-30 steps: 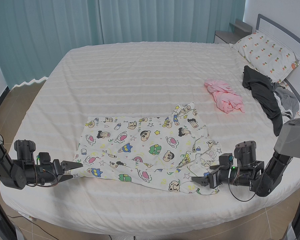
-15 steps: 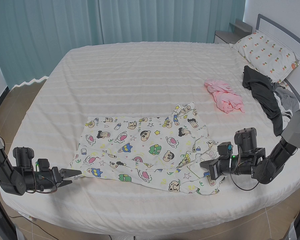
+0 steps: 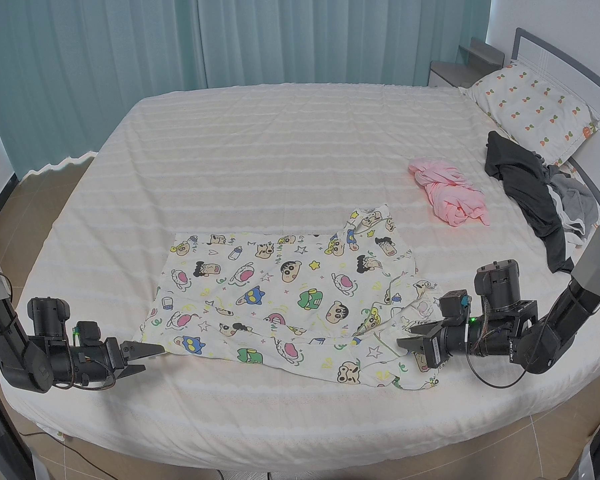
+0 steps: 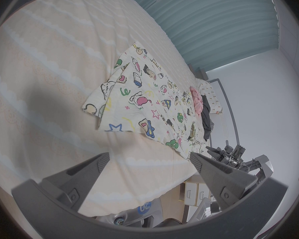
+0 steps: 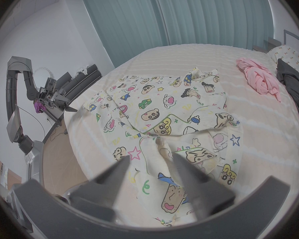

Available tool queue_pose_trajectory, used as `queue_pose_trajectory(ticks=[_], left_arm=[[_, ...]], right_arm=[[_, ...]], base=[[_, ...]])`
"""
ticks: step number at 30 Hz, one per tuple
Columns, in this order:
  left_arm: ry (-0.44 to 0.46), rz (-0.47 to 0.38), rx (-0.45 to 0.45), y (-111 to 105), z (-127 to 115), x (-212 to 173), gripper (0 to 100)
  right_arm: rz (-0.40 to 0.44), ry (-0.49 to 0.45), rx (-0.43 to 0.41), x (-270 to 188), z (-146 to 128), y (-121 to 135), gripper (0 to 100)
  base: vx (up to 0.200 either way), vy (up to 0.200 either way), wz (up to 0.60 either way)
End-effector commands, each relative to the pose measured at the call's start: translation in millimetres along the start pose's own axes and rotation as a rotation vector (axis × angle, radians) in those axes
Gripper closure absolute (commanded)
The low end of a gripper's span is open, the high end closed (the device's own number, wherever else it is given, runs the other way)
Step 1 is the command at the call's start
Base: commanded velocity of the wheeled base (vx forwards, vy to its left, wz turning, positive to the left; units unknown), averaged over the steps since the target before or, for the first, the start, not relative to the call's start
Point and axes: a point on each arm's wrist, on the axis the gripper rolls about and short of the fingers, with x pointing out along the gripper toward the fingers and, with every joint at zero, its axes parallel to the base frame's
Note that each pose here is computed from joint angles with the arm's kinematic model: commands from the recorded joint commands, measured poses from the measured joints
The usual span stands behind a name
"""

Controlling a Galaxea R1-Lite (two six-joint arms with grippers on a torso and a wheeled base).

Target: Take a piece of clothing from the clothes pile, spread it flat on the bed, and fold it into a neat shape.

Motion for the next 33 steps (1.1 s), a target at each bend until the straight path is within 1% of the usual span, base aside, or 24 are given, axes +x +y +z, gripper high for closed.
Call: queue_pose_trajectory(ticks=[1,8,10,12,13,15,16,19,22,28,31,33], left_arm=[[0.004,0.002,-0.006,1.3,-1.0,0.6,0],[0.008,0.000,-0.006,0.8,-1.7,1.0,0],[0.007,0.000,-0.006,1.3,-1.3,1.0,0],[0.008,0.000,-0.006,1.0,-1.4,1.3,0],[0.010,0.002,-0.008,2.2,-1.8,1.6,0],[0.011,0.001,-0.007,2.2,-1.9,2.1,0],[0.012,0.001,-0.009,2.5,-2.1,2.3,0],[0.012,0.001,-0.009,2.5,-2.1,2.3,0],[0.012,0.003,-0.010,2.8,-2.2,2.5,0],[0.015,0.002,-0.012,3.1,-2.8,2.6,0],[0.015,0.002,-0.012,3.1,-2.8,2.6,0],[0.015,0.004,-0.013,3.2,-3.2,2.5,0]], right_arm=[[0.004,0.000,0.000,-0.3,-0.7,0.0,0],[0.013,0.000,-0.009,9.6,1.9,-0.2,0],[0.022,0.038,-0.010,21.7,-5.5,-1.1,0],[0.022,0.040,-0.011,22.0,-5.9,-1.2,0],[0.032,0.062,-0.022,25.8,-10.4,0.7,0],[0.033,0.075,-0.022,28.5,-12.7,0.6,0],[0.034,0.083,-0.021,29.0,-13.2,0.5,100],[0.039,0.105,-0.019,28.1,-13.7,1.9,100],[0.038,0.093,-0.023,28.0,-10.9,1.7,100],[0.015,-0.001,-0.047,19.5,15.7,0.7,100],[0.006,-0.038,-0.060,19.4,27.8,0.2,100],[-0.014,-0.054,-0.064,21.5,36.9,-1.6,100]], base=[[0.000,0.000,0.00],[0.000,0.000,0.00],[0.000,0.000,0.00],[0.000,0.000,0.00],[0.000,0.000,0.00],[0.000,0.000,0.00],[0.000,0.000,0.00],[0.000,0.000,0.00],[0.000,0.000,0.00],[0.000,0.000,0.00],[0.000,0.000,0.00],[0.000,0.000,0.00]])
